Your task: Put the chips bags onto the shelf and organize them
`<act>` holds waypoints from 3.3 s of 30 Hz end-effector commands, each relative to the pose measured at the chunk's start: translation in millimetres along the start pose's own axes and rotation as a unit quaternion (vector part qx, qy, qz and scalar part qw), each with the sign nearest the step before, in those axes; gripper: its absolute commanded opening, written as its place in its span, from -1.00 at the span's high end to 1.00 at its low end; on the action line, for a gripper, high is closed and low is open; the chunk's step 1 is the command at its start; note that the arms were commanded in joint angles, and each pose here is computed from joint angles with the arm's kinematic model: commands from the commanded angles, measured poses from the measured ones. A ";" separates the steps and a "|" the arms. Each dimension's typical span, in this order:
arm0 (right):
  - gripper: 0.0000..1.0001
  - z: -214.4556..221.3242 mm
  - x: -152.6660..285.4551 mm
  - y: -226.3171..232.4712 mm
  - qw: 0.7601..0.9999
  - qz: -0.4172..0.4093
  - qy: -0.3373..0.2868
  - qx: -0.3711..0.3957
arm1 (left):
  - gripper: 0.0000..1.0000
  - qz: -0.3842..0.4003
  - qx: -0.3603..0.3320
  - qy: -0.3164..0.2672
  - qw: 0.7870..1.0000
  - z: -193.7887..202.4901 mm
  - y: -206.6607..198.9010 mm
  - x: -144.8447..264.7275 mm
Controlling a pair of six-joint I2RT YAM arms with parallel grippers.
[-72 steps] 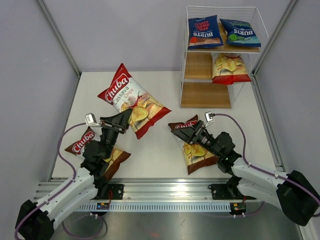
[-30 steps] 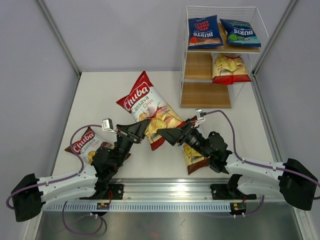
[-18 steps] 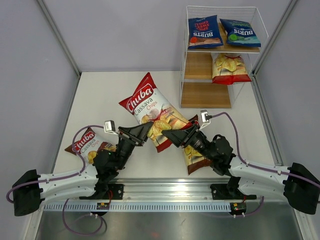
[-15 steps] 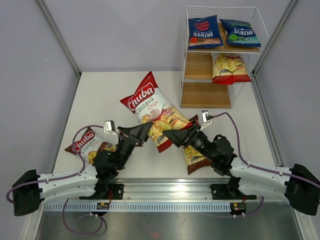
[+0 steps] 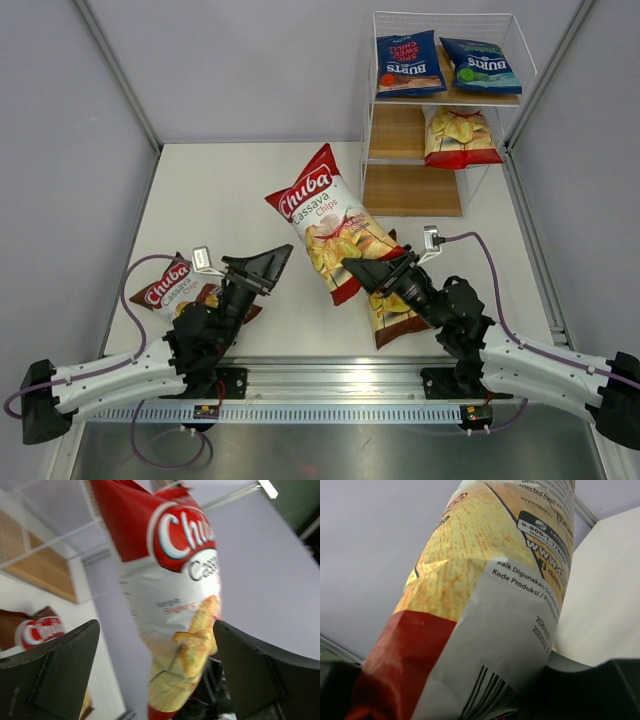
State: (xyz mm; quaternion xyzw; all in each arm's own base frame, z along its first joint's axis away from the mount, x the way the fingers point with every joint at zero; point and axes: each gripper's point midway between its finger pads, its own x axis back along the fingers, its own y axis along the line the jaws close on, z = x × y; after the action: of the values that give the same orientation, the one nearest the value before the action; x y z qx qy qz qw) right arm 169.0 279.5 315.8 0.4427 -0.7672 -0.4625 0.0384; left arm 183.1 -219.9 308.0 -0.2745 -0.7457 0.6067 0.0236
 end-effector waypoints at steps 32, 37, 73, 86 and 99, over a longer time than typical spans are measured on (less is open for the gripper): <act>0.49 -156.9 70.9 4.9 0.949 0.161 -0.269 0.024 | -0.98 -0.231 -0.333 0.142 0.903 -19.8 71.2 48.5; 0.52 -157.3 49.2 6.5 0.948 0.172 -0.267 0.024 | -0.98 -0.216 -0.320 0.146 0.911 -16.1 66.0 47.6; 0.49 -218.8 -37.0 -80.5 0.953 0.165 -0.254 -0.019 | -0.98 -0.182 -0.306 0.173 0.918 -10.0 79.8 71.9; 0.52 -223.3 -69.0 -126.0 0.940 0.170 -0.260 -0.144 | -0.98 -0.185 -0.296 0.175 0.921 -7.0 88.6 76.7; 0.53 -224.4 -70.8 -165.5 0.916 0.206 -0.269 -0.213 | -0.98 -0.185 -0.286 0.172 0.924 -9.2 92.2 82.5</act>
State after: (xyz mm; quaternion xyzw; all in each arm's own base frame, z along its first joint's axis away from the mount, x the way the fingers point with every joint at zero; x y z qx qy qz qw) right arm 419.3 151.6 320.1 0.0958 -0.7354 -0.6697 0.0386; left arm 153.3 -163.4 195.7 -0.2170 -0.9152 0.2814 0.1900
